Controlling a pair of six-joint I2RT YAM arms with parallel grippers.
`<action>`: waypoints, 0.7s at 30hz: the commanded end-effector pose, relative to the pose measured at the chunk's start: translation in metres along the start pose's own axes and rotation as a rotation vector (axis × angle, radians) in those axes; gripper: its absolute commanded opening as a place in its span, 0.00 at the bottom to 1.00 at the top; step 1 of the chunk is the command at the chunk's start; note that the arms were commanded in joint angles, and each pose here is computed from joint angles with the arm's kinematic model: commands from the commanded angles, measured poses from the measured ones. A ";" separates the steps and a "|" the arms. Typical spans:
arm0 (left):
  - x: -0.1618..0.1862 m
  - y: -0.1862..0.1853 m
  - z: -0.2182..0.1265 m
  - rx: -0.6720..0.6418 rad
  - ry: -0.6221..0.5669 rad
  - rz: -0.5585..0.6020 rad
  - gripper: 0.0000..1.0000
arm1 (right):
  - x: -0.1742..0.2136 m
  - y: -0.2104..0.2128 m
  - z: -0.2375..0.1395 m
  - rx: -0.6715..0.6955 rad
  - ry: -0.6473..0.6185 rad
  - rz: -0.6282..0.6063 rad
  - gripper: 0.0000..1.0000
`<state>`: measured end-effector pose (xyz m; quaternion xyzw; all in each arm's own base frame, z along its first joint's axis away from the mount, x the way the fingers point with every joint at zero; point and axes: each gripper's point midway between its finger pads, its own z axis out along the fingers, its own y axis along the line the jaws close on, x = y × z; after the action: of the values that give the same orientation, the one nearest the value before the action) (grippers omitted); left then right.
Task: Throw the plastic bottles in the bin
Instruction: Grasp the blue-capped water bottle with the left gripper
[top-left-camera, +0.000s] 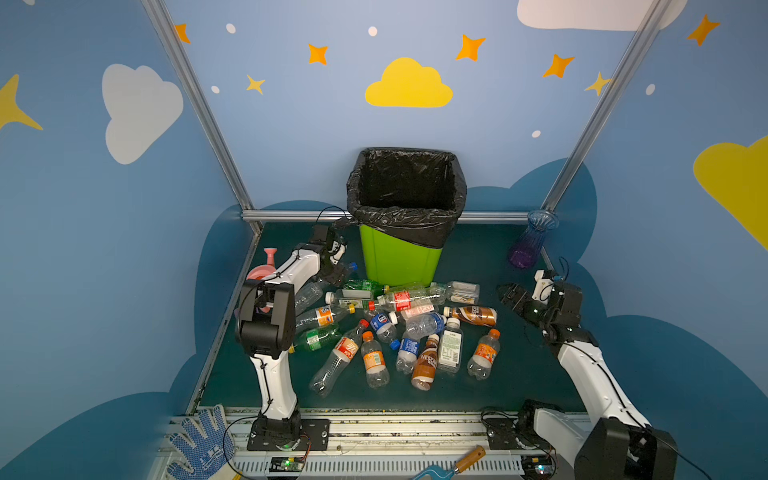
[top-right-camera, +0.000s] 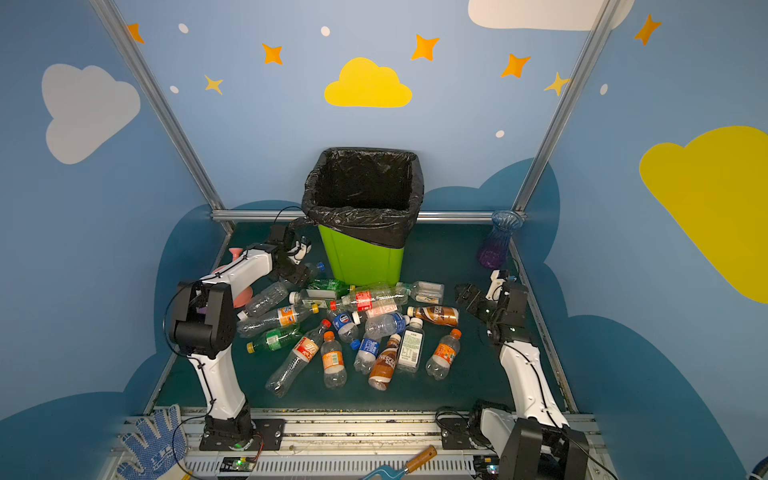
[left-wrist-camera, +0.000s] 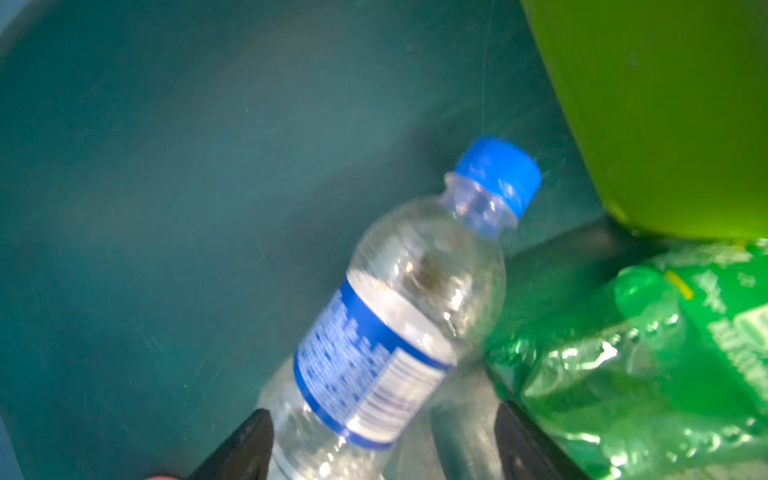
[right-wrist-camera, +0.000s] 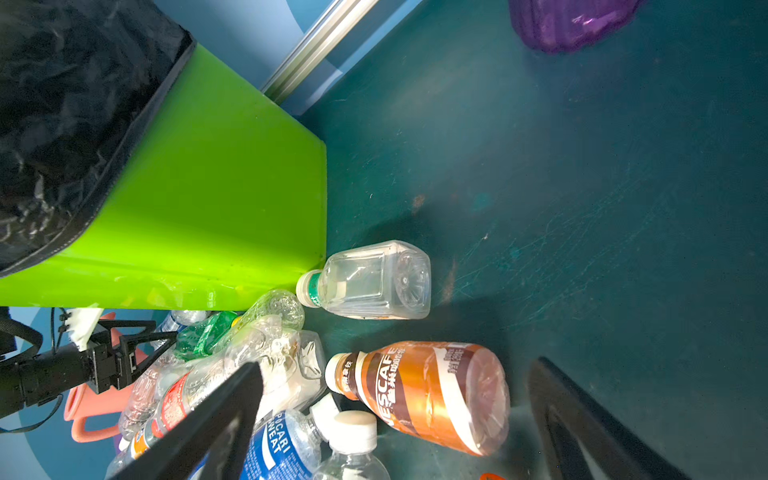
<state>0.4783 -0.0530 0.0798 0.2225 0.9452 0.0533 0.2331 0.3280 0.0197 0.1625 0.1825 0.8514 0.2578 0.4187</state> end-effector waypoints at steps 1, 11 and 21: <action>-0.002 0.004 0.007 0.003 0.019 0.005 0.79 | 0.003 -0.003 -0.004 -0.002 0.006 0.021 0.98; -0.003 0.021 0.020 -0.013 0.036 -0.077 0.72 | 0.008 -0.013 -0.009 0.022 0.016 0.043 0.98; -0.003 0.045 0.029 -0.089 0.082 -0.164 0.61 | 0.010 -0.020 -0.011 0.031 0.024 0.063 0.98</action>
<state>0.5142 -0.0275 0.0743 0.1586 0.9568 0.0648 0.2349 0.3177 0.0046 0.1540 0.2136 0.8511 0.2559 0.4056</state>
